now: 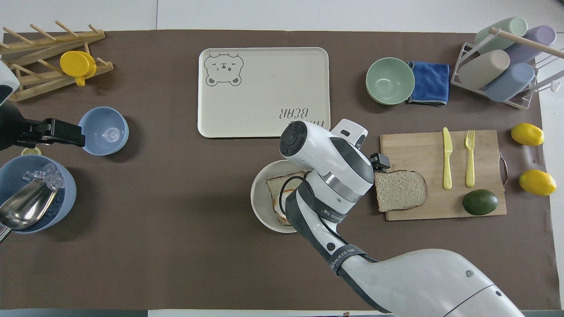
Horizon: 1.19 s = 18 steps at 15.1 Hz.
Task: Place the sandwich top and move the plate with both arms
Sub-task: 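Reach the right gripper to the bread slice on the cutting board and grasp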
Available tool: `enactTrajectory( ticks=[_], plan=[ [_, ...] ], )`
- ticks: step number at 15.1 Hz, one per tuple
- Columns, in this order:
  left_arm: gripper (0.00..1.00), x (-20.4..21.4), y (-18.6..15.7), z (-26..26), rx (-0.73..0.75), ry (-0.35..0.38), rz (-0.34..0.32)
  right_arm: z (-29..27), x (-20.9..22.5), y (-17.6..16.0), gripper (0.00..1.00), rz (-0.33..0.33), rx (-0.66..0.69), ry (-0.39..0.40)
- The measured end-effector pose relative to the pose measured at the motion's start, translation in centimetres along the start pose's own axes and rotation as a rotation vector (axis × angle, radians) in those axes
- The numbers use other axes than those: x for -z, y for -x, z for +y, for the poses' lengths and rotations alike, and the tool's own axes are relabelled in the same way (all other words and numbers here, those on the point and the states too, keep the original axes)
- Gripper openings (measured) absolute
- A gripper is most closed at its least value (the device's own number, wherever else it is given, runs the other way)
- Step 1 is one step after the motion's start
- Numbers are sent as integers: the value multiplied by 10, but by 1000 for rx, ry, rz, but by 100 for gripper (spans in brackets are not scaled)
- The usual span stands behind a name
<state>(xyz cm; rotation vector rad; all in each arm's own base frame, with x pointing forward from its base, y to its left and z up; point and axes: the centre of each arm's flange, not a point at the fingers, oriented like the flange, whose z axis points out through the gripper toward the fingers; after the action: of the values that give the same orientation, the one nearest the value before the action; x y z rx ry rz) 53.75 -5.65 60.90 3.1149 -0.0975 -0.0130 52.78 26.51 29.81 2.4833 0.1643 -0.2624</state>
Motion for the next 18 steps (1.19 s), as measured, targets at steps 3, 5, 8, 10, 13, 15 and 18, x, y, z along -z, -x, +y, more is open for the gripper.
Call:
enactTrajectory(
  ticks=[3, 5, 8, 10, 13, 15, 18],
  plan=[
    [100, 0, 0, 0, 0, 0, 0, 4, -16, 4, 100, -18, 6, 27],
    [100, 0, 0, 0, 0, 0, 0, 9, -27, 7, 100, -33, 6, 34],
    [100, 0, 0, 0, 0, 0, 0, 11, -36, 10, 100, -40, 6, 32],
    [100, 0, 0, 0, 0, 0, 0, 10, -40, 13, 97, -42, 8, 32],
    [100, 0, 0, 0, 0, 0, 0, 11, -45, 16, 86, -48, 6, 33],
    [100, 0, 0, 0, 0, 0, 0, 11, -47, 17, 84, -53, 6, 34],
    [100, 0, 0, 0, 0, 0, 0, 13, -52, 18, 78, -57, 5, 32]
  ],
)
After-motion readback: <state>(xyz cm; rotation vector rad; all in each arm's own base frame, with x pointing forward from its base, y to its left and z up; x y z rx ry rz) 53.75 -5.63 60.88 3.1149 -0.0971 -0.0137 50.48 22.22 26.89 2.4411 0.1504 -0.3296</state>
